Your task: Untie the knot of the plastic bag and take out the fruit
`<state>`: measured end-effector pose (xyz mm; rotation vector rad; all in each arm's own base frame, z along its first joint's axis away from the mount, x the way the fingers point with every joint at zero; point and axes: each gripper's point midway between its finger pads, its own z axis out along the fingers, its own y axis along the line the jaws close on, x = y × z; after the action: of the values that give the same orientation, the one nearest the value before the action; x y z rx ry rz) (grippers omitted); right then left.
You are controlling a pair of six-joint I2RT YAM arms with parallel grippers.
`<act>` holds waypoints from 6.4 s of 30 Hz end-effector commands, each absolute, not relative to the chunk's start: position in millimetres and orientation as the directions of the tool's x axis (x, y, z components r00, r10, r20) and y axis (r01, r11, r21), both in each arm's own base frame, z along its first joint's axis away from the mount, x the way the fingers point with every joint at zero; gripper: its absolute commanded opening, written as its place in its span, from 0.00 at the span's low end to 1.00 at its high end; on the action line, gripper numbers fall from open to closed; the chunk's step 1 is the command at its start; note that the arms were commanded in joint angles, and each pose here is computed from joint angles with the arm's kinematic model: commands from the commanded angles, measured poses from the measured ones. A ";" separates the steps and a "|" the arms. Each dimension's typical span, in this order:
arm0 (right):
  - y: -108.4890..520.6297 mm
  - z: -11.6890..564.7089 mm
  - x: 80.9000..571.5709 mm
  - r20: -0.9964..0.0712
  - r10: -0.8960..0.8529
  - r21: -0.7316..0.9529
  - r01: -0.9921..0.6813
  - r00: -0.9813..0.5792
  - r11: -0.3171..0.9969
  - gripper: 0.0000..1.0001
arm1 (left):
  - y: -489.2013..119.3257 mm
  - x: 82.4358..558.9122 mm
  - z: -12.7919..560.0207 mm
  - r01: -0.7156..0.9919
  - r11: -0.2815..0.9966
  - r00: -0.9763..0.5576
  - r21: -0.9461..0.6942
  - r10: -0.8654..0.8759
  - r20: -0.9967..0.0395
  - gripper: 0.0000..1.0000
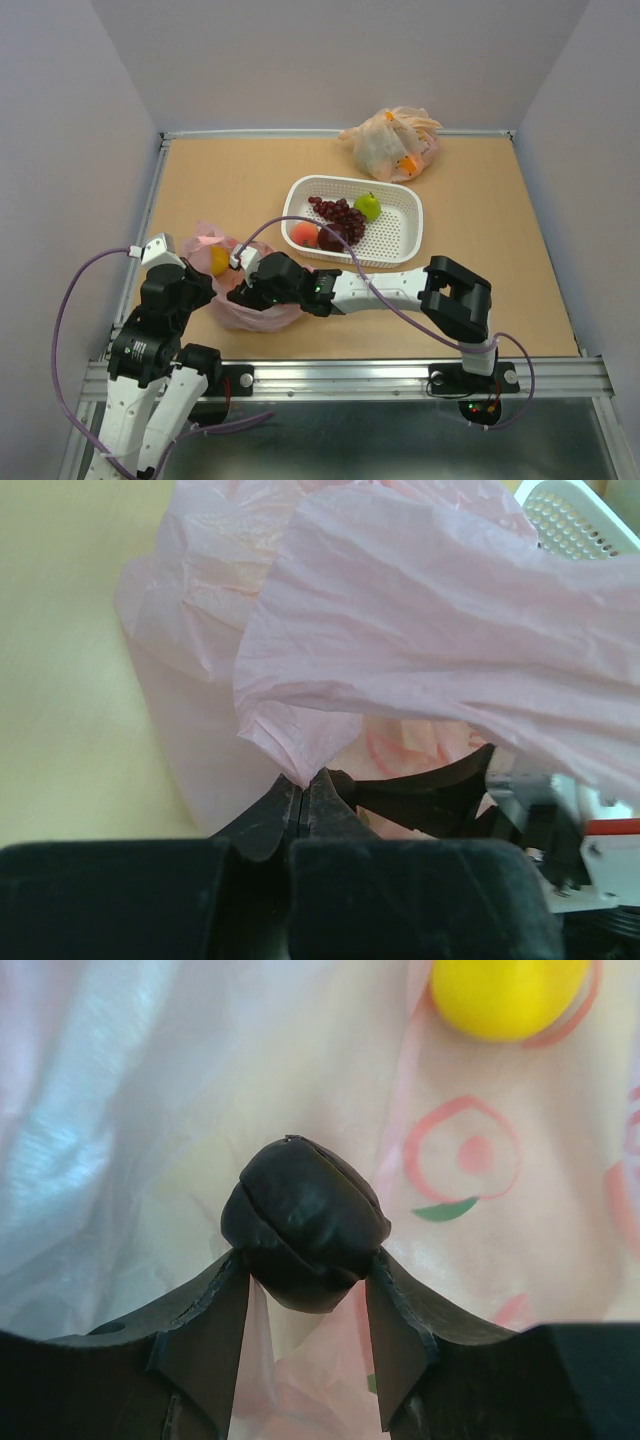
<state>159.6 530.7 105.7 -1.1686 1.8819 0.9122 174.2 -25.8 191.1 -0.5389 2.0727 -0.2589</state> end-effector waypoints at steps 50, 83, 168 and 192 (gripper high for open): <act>332.0 207.5 375.2 -0.946 -0.071 0.074 -0.425 -0.316 0.902 1.00 | -5.9 194.9 274.6 -0.249 0.925 -0.332 -0.285 -0.358 -0.873 0.00; 477.6 252.1 183.3 -0.914 -0.015 0.390 -0.890 -0.405 0.237 0.80 | -31.9 178.2 196.5 -0.262 0.925 -0.613 -0.273 -0.379 -0.693 0.00; 459.1 285.4 234.1 -0.977 0.054 0.207 -0.848 -0.207 0.488 0.00 | -25.1 194.0 191.6 -0.288 0.921 -0.559 -0.261 -0.383 -0.736 0.00; 367.5 189.1 396.8 -0.955 -0.045 0.109 -0.486 -0.295 0.867 1.00 | -28.2 181.5 228.0 -0.180 0.923 -0.439 -0.340 -0.385 -0.812 0.00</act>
<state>401.2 344.2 156.2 -0.4023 1.8796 0.3440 180.0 -30.4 211.1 -0.4317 2.0896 -0.2483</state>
